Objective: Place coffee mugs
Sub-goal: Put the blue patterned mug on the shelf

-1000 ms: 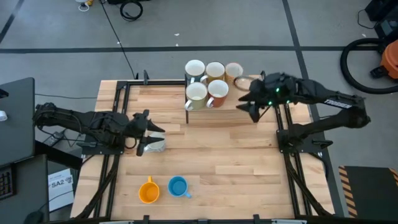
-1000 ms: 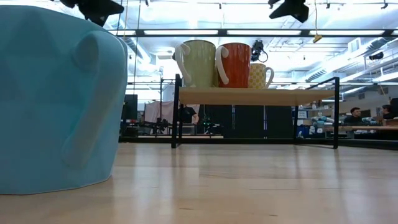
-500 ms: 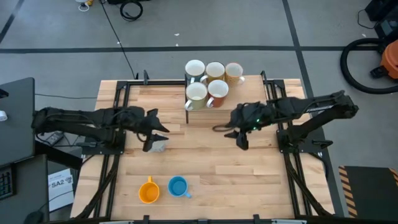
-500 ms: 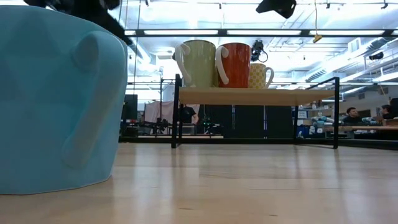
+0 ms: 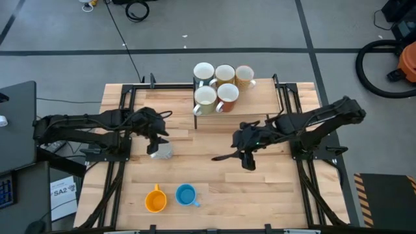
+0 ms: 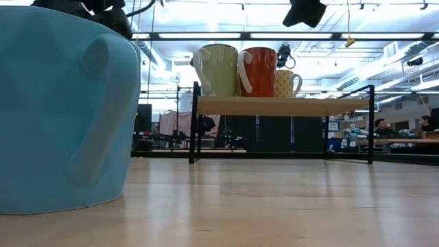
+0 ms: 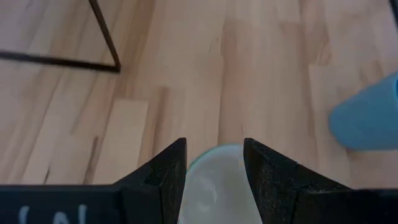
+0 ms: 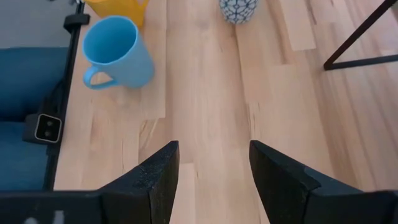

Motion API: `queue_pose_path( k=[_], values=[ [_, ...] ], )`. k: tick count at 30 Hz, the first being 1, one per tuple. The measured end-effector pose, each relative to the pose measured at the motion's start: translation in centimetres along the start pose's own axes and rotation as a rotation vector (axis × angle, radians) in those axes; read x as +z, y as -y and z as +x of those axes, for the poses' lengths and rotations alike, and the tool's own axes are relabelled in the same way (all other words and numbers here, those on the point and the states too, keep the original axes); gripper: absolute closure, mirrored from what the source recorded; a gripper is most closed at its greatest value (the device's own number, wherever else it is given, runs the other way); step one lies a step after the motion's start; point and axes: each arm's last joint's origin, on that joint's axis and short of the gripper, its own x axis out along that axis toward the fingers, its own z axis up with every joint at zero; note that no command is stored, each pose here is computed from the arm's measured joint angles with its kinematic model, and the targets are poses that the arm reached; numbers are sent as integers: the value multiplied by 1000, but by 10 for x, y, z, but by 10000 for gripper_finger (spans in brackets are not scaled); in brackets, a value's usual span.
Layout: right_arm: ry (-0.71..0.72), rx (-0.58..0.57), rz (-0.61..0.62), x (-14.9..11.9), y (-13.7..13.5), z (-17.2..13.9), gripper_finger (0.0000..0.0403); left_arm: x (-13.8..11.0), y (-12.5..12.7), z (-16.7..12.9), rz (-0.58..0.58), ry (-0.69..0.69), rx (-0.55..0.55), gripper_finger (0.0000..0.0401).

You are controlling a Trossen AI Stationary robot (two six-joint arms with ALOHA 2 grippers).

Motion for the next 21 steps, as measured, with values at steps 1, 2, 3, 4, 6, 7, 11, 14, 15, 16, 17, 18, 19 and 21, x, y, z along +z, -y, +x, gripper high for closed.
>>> queue_pose_path(
  k=[1,2,3,4,6,7,11,14,15,16,17,18,19,21],
  values=[
    [-6,-2,-1,0,0,3,202,-1,0,0,1,-12,2,235],
    [-10,-3,-1,0,0,4,202,-2,0,0,2,-24,5,235],
    [-16,-6,-1,0,0,6,202,-3,-1,1,2,-34,13,235],
    [-17,-6,-1,0,-1,8,202,-3,-1,2,2,-43,22,235],
    [-23,-8,-2,0,-1,9,202,-4,-2,3,6,-61,32,235],
    [-22,-8,-2,0,-1,10,202,-3,-2,6,15,-62,31,235],
    [-23,-8,-2,0,-1,11,202,-4,-3,15,57,-101,30,235],
    [-26,-9,-2,0,-1,11,202,-5,-5,22,89,-143,29,235],
    [-24,-8,-2,0,-1,11,202,-4,-5,26,101,-142,28,235],
    [-21,-7,-2,0,-1,11,202,-4,-6,28,106,-152,30,235],
    [-19,-7,-2,1,-1,11,202,-5,-6,31,107,-172,29,235],
    [-14,-5,-1,1,-1,11,202,-5,-6,33,108,-180,29,235],
    [-13,-4,-1,1,-1,11,202,-4,-7,37,107,-186,29,235],
    [-7,-3,-2,2,-1,11,202,-6,-8,42,102,-217,32,235]
  ],
)
